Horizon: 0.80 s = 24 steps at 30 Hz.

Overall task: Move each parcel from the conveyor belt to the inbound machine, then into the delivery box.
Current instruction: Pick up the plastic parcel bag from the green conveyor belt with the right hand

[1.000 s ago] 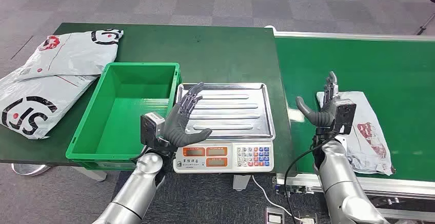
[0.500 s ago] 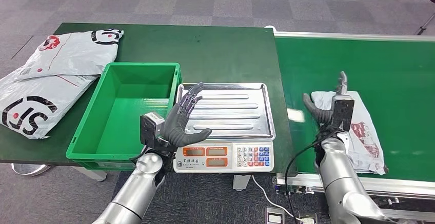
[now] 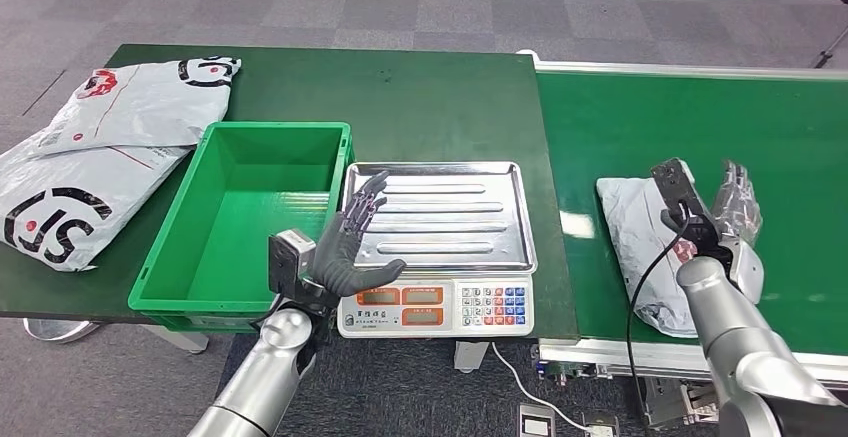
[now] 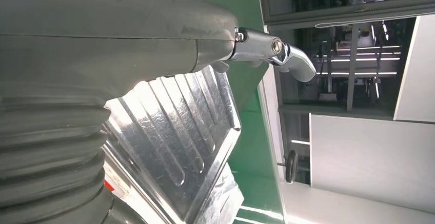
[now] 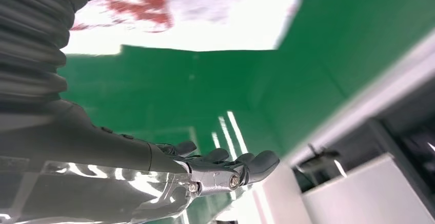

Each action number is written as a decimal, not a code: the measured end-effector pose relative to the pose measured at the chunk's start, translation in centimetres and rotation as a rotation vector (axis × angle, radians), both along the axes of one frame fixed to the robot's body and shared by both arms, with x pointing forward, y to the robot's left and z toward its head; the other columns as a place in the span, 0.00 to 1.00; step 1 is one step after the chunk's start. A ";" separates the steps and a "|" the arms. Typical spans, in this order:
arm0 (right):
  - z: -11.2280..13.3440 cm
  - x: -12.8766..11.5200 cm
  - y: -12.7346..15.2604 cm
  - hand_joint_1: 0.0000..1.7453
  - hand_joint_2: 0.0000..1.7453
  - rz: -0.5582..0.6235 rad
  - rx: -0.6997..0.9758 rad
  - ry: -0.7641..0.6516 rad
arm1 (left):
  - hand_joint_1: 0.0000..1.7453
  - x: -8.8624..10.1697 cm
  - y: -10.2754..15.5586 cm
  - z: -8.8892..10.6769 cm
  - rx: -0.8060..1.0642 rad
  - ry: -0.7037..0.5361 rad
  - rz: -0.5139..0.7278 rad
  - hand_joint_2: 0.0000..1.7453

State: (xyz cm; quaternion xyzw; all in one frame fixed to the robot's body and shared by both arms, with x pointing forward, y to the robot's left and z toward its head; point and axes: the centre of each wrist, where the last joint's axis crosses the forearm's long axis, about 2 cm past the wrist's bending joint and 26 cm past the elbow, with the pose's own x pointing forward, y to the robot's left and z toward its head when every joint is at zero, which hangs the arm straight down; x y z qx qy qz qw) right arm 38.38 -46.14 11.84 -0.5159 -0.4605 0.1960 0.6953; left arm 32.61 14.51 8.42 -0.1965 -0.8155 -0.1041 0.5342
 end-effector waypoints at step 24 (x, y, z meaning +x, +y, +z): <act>-2.3 -2.1 -2.2 0.25 1.00 -0.002 -0.038 0.769 | 0.00 1.3 1.8 0.0 -0.060 0.040 0.060 1.00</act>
